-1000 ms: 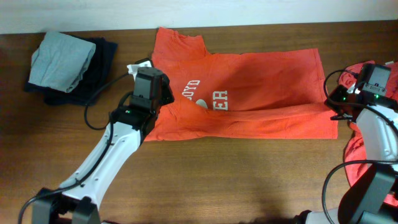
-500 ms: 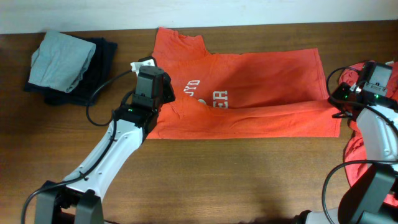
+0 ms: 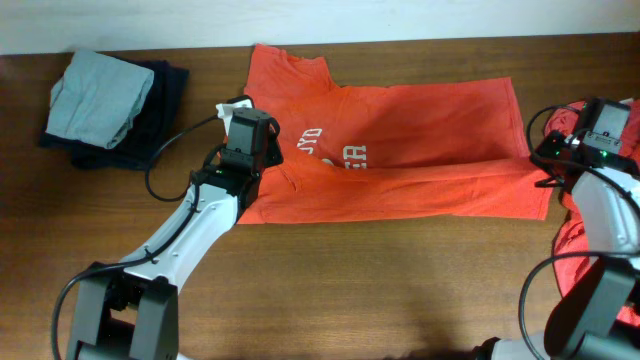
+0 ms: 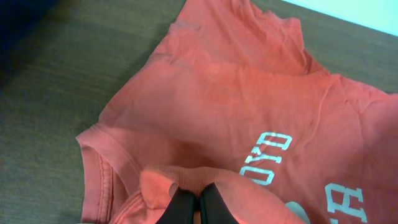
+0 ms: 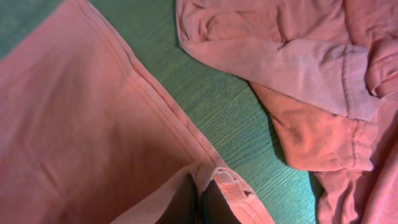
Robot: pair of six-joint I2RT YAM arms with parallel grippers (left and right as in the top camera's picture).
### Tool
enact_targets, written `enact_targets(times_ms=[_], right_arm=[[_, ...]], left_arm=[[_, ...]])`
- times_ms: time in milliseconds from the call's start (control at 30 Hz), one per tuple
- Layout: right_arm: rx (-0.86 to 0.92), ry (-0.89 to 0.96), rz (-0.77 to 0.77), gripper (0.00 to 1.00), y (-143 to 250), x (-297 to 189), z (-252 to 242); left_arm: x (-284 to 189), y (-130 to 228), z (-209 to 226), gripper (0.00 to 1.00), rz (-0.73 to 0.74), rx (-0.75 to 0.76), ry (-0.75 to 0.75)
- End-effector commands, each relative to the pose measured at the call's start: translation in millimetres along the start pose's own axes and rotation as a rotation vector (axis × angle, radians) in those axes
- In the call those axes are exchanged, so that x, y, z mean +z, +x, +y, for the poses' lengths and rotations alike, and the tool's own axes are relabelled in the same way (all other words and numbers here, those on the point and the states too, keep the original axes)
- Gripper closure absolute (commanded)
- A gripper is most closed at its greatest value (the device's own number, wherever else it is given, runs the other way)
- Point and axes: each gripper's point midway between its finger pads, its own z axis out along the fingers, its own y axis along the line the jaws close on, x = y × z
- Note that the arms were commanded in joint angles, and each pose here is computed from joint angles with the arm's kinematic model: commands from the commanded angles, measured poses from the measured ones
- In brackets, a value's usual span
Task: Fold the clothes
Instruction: 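Lift the hem with both grippers and fold it up toward the collar, then release the folded hem near the collar and raise both grippers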
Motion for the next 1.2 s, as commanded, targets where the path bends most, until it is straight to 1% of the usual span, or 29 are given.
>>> enact_targets(times_ms=[0, 33, 67, 100, 133, 167, 200, 233, 267, 333, 400, 433, 467, 567, 667, 733, 767, 800, 833, 867, 900, 967, 1000, 1067, 1167], right_arm=[[-0.004, 0.032, 0.005, 0.96, -1, 13, -2], [-0.004, 0.030, 0.010, 0.96, 0, 17, -2], [-0.005, 0.029, 0.013, 0.96, 1, 20, -1], [-0.004, 0.027, 0.010, 0.94, 0, 23, 0], [-0.004, 0.025, 0.005, 0.86, -1, 26, 0], [-0.003, 0.022, -0.003, 0.80, -3, 27, 1], [-0.003, 0.020, -0.011, 0.75, -5, 29, 2], [-0.008, 0.016, -0.025, 0.64, -8, 29, 3], [-0.025, 0.011, -0.040, 0.48, -12, 29, 4], [-0.081, -0.016, -0.072, 0.32, -20, 28, 10], [-0.142, -0.049, -0.095, 0.09, -28, 25, 18], [-0.163, -0.060, -0.104, 0.04, -33, 23, 21], [-0.178, -0.068, -0.108, 0.01, -37, 20, 23], [-0.213, -0.111, -0.094, 0.01, -46, 3, 33], [-0.264, -0.172, -0.063, 0.01, -51, -18, 45], [-0.265, -0.187, -0.052, 0.01, -57, -32, 49], [-0.265, -0.193, -0.055, 0.01, -61, -39, 50], [-0.266, -0.215, -0.047, 0.00, -63, -48, 54], [-0.289, -0.259, -0.033, 0.03, -62, -56, 61], [-0.336, -0.337, -0.023, 0.09, -60, -68, 74], [-0.374, -0.412, -0.015, 0.14, -58, -78, 86], [-0.468, -0.547, -0.008, 0.15, -49, -95, 110], [-0.512, -0.579, -0.005, 0.15, -44, -99, 119], [-0.612, -0.595, 0.005, 0.14, -30, -102, 135], [-0.720, -0.567, 0.025, 0.14, -9, -100, 158]], left_arm=[[0, -8, 2, 0.94, -0.021, 0.008, -0.012], [0, -8, 2, 0.93, -0.021, 0.008, -0.012], [1, -8, 2, 0.87, -0.020, 0.008, -0.012], [1, -8, 3, 0.77, -0.021, 0.007, -0.013], [1, -9, 2, 0.66, -0.024, 0.007, -0.012], [2, -10, 2, 0.52, -0.028, 0.005, -0.009], [2, -11, 1, 0.40, -0.036, 0.003, -0.005], [2, -14, -1, 0.28, -0.047, 0.000, 0.001], [2, -19, -3, 0.20, -0.068, -0.006, 0.007], [0, -35, -5, 0.08, -0.129, -0.021, 0.009], [-6, -54, -9, 0.04, -0.175, -0.034, 0.004], [-10, -63, -13, 0.04, -0.184, -0.036, 0.009], [-15, -72, -17, 0.04, -0.181, -0.035, 0.012], [-32, -92, -22, 0.04, -0.149, -0.025, -0.004], [-48, -100, -22, 0.04, -0.097, -0.010, -0.034], [-57, -100, -15, 0.09, -0.057, -0.014, -0.063], [-61, -100, -7, 0.11, -0.029, -0.039, -0.087], [-65, -99, 1, 0.11, -0.006, -0.073, -0.111], [-69, -100, 13, 0.10, 0.016, -0.120, -0.141], [-72, -102, 27, 0.09, 0.033, -0.163, -0.169], [-74, -105, 38, 0.06, 0.045, -0.192, -0.183], [-76, -111, 60, 0.03, 0.068, -0.244, -0.188], [-75, -114, 70, 0.02, 0.084, -0.276, -0.175], [-73, -116, 87, 0.01, 0.121, -0.345, -0.125], [-73, -120, 113, 0.01, 0.157, -0.438, -0.064]])
